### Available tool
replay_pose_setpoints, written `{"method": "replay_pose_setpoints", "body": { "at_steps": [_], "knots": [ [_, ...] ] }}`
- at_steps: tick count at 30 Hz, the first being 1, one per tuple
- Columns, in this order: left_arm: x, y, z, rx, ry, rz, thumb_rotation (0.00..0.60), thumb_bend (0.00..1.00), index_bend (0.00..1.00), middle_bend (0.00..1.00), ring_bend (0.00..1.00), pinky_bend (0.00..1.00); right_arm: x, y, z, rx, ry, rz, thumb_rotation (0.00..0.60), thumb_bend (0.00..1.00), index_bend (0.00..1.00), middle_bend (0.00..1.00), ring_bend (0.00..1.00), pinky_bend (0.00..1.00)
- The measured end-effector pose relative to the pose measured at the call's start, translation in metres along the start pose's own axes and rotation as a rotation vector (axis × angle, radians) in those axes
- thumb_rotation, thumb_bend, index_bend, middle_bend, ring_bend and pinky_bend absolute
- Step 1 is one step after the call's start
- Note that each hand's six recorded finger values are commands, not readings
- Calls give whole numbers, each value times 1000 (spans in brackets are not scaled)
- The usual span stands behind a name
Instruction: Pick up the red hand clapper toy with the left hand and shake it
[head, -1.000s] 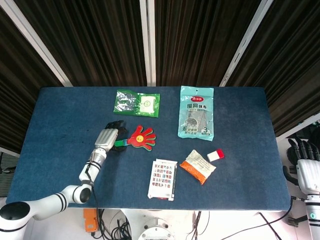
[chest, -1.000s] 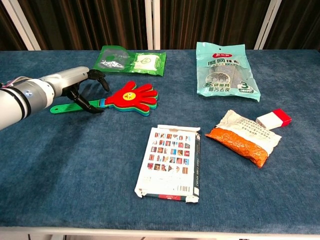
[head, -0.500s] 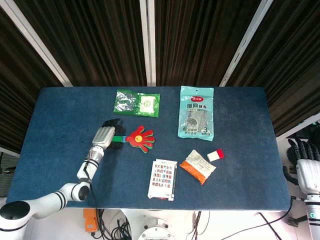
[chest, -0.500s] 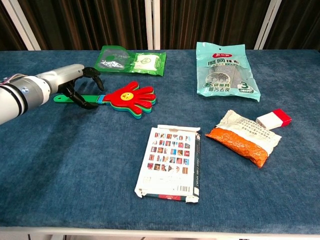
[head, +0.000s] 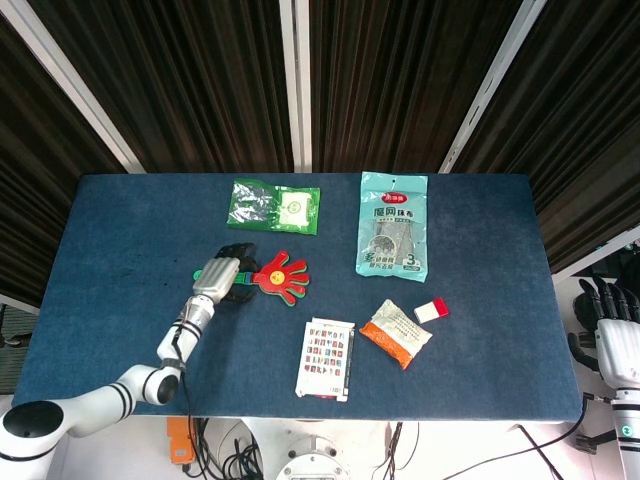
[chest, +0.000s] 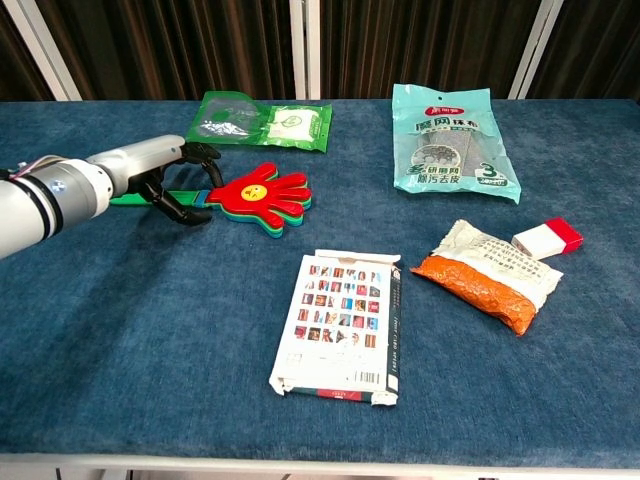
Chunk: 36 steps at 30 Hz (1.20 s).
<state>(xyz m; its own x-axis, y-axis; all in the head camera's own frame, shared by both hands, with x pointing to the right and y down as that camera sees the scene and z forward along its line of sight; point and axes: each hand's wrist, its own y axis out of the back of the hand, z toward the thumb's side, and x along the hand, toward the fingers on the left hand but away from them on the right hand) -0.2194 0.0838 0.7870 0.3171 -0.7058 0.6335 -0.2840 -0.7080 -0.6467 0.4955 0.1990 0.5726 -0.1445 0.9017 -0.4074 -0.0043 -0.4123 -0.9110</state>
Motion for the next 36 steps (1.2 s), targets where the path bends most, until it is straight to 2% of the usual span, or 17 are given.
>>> {"method": "replay_pose_setpoints", "body": {
  "at_steps": [7,11,13,15,18,23,29,36],
  "knots": [
    [3,-2,-5,-10,28,4,600,347,522,77,0,1,0,-1,-1,2,-1,10,600,312,0,0,0,0],
    [3,1,-4,-15,30,33,600,386,647,146,1,102,0,-2,-1,1,-4,13,600,312,0,0,0,0],
    [3,4,-3,-19,27,60,600,400,676,188,26,158,0,-2,-1,1,-3,14,600,312,0,0,0,0],
    [3,8,-1,-24,20,82,600,402,681,264,116,247,-1,-2,-1,0,-3,15,600,313,0,0,0,0],
    [1,11,2,-38,8,96,600,408,673,430,294,430,-1,-3,-1,-1,-5,22,600,313,0,0,0,0],
    [-1,16,0,-35,5,98,600,410,669,566,486,659,-1,-3,-1,-3,-3,23,600,313,0,0,0,0],
    [-3,23,2,-14,-14,135,600,396,575,669,708,795,-1,-1,0,-2,-2,22,600,313,0,0,0,0],
    [-5,29,0,22,-25,132,600,389,561,872,900,971,-1,-2,2,-5,5,26,600,313,0,0,0,0]
  ]
}}
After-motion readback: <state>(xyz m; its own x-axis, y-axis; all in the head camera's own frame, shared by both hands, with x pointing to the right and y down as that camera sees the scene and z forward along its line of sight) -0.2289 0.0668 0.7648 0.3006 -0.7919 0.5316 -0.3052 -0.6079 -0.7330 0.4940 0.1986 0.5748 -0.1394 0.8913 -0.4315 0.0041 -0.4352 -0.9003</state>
